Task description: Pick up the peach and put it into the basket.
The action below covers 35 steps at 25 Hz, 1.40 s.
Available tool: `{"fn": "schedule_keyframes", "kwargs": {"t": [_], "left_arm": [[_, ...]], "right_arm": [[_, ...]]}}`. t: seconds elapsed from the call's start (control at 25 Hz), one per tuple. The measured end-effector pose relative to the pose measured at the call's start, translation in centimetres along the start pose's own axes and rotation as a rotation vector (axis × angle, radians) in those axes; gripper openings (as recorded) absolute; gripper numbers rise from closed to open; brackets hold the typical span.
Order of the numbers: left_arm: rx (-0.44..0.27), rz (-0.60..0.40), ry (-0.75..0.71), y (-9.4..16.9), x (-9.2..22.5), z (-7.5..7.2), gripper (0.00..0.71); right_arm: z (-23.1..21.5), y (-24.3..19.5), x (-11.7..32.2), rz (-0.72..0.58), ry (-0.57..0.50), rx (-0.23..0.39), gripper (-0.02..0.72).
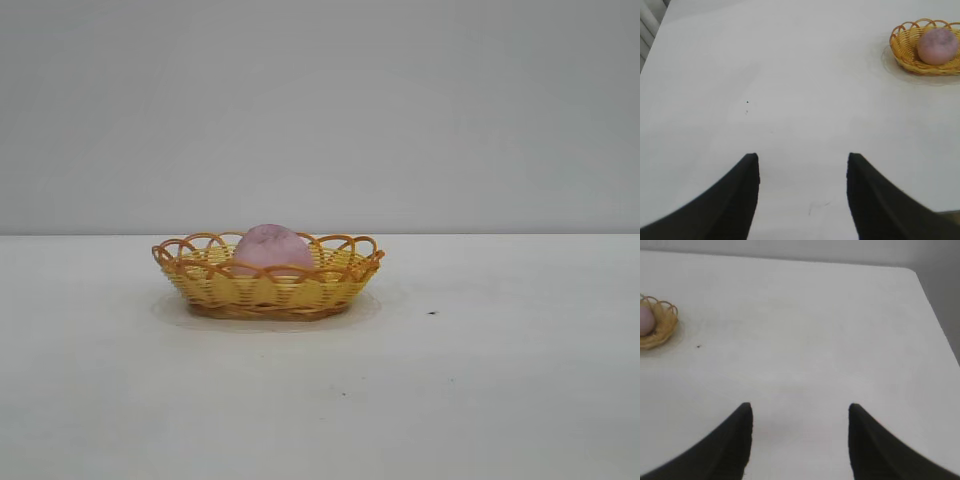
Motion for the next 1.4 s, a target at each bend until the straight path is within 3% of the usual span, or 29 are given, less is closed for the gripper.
{"fn": "schedule_keyframes", "kwargs": {"t": [1.04, 1.4], "left_arm": [[0.0, -0.001, 0.0, 0.01, 0.0, 0.0, 0.335], [0.0, -0.001, 0.0, 0.01, 0.0, 0.0, 0.335]], "right_arm": [[-0.04, -0.31, 0.51, 0.015, -0.022, 0.0, 0.368], [0.2, -0.26, 0.56, 0.019, -0.001, -0.039, 0.368]]}}
Point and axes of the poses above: a point on each arm's last joint axis where the gripper is mounted, y pointing back along that axis away from the gripper, z along the wrist's bending axis when the last joint is at zero, x = y × z, the point moved 7 cm from there along -y, pointing out along that axis toward the gripper, and after that the axes turned 6 degrees about -y, right-handed, at the moved point
